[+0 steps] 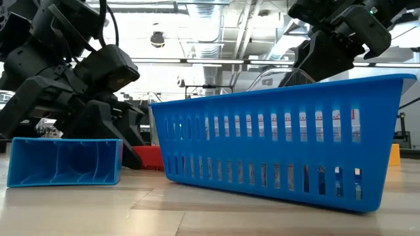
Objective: Pick & Place Toys
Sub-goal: Put the red game piece block into the transparent bin
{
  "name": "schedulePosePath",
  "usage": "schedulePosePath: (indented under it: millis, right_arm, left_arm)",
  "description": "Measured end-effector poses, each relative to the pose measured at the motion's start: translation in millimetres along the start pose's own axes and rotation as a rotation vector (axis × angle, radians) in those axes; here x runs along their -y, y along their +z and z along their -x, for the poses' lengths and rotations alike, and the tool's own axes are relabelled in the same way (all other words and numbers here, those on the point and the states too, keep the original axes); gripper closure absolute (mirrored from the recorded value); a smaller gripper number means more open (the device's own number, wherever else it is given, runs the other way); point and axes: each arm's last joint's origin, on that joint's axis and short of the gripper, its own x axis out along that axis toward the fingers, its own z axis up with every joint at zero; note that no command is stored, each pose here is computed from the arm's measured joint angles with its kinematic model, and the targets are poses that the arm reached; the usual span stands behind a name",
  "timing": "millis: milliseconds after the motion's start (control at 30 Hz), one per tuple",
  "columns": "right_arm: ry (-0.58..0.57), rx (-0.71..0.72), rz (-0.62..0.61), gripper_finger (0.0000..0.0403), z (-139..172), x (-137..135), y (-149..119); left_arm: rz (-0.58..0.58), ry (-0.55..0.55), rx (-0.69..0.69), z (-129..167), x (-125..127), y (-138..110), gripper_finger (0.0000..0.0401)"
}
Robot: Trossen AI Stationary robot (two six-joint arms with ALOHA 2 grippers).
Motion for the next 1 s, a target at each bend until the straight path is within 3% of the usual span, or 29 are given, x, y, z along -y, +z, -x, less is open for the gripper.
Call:
schedulePosePath:
  millis: [500, 800, 1000]
  right_arm:
    - [0.0, -0.001, 0.001, 0.0198, 0, 0, 0]
    - [0.0, -0.001, 0.001, 0.0198, 0, 0, 0]
    - [0.0, -0.001, 0.001, 0.0198, 0, 0, 0]
  left_arm:
    - [-0.031, 0.01, -0.05, 24, 3, 11, 0.0273]
    - [-0.034, 0.076, 0.076, 57, 6, 15, 0.0273]
    - [-0.026, 0.098, 0.249, 72, 6, 22, 0.0272]
